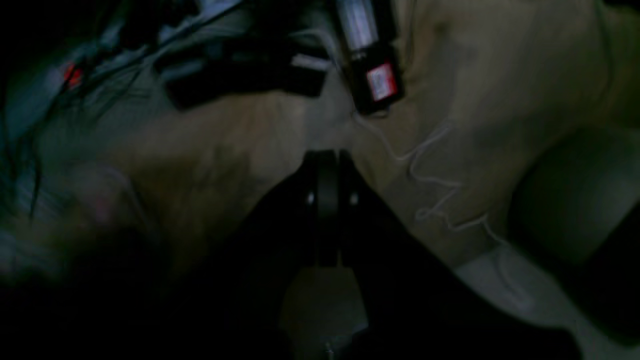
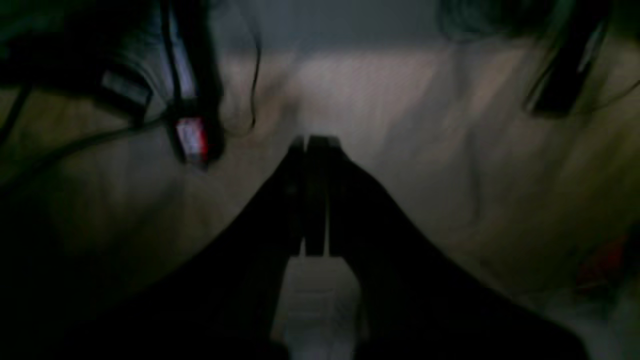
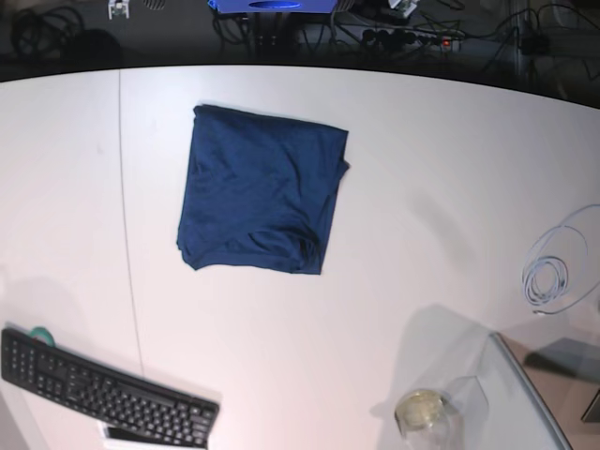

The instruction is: Layout the t-shirt on the table in an organized manner, then fold the t-shirt properly

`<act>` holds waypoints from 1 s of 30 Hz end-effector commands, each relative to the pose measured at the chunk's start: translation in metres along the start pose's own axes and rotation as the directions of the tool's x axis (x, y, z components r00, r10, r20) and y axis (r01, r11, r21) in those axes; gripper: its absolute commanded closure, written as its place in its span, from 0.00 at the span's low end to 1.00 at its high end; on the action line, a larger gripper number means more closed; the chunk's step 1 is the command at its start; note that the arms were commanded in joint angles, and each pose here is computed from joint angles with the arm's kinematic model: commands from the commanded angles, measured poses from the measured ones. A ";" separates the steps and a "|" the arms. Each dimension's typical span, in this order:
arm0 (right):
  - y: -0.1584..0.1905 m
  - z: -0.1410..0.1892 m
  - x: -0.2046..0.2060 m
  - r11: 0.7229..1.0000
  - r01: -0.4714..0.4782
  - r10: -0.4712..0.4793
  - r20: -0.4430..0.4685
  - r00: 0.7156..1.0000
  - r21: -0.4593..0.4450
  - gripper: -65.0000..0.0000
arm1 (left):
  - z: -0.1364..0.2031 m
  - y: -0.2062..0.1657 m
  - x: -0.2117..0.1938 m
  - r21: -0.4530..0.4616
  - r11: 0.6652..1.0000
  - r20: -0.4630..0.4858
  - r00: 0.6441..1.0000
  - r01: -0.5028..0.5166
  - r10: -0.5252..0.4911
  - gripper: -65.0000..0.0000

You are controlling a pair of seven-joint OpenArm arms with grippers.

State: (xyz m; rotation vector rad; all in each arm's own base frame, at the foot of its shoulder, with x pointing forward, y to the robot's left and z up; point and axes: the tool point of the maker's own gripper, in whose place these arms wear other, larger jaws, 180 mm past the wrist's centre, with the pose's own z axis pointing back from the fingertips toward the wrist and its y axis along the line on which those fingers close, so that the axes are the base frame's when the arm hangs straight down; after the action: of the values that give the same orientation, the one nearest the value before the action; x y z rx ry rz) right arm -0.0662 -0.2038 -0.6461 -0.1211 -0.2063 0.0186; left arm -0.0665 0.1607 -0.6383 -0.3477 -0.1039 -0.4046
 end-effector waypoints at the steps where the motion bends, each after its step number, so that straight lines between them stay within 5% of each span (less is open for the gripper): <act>1: -0.005 0.003 -0.005 1.000 -0.024 0.024 0.008 1.000 0.002 1.00 | -0.001 -0.001 0.001 -0.003 1.000 0.000 1.000 -0.003 0.003 1.00; 4: -0.007 0.001 0.001 0.998 -0.058 0.058 0.019 0.998 0.023 1.00 | -0.008 -0.011 0.021 -0.027 1.000 0.044 0.999 0.009 -0.008 1.00; 10: -0.008 -0.004 0.015 0.996 -0.076 0.075 0.016 0.997 0.044 1.00 | -0.008 0.011 0.061 0.049 0.954 0.240 0.930 -0.297 0.277 1.00; 14: -0.008 -0.006 0.007 0.996 -0.074 0.076 -0.061 0.995 0.045 1.00 | -0.009 0.010 0.065 0.052 0.919 0.284 0.888 -0.391 0.362 1.00; 21: -0.008 -0.008 0.008 0.996 -0.072 0.076 -0.084 0.994 0.045 1.00 | -0.009 0.007 0.054 0.068 0.907 0.270 0.883 -0.416 0.384 1.00; 30: 0.013 -0.011 0.026 0.995 -0.053 0.056 -0.035 0.998 0.087 1.00 | -0.002 0.043 0.043 0.267 0.887 0.263 0.914 -0.377 0.310 1.00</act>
State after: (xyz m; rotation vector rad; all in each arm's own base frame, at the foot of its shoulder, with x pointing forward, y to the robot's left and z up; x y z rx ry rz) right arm -0.0342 -0.1842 -0.6537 -0.0232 -0.1666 0.0824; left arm -0.0036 0.1737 -0.6471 -0.1032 -0.3139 0.0144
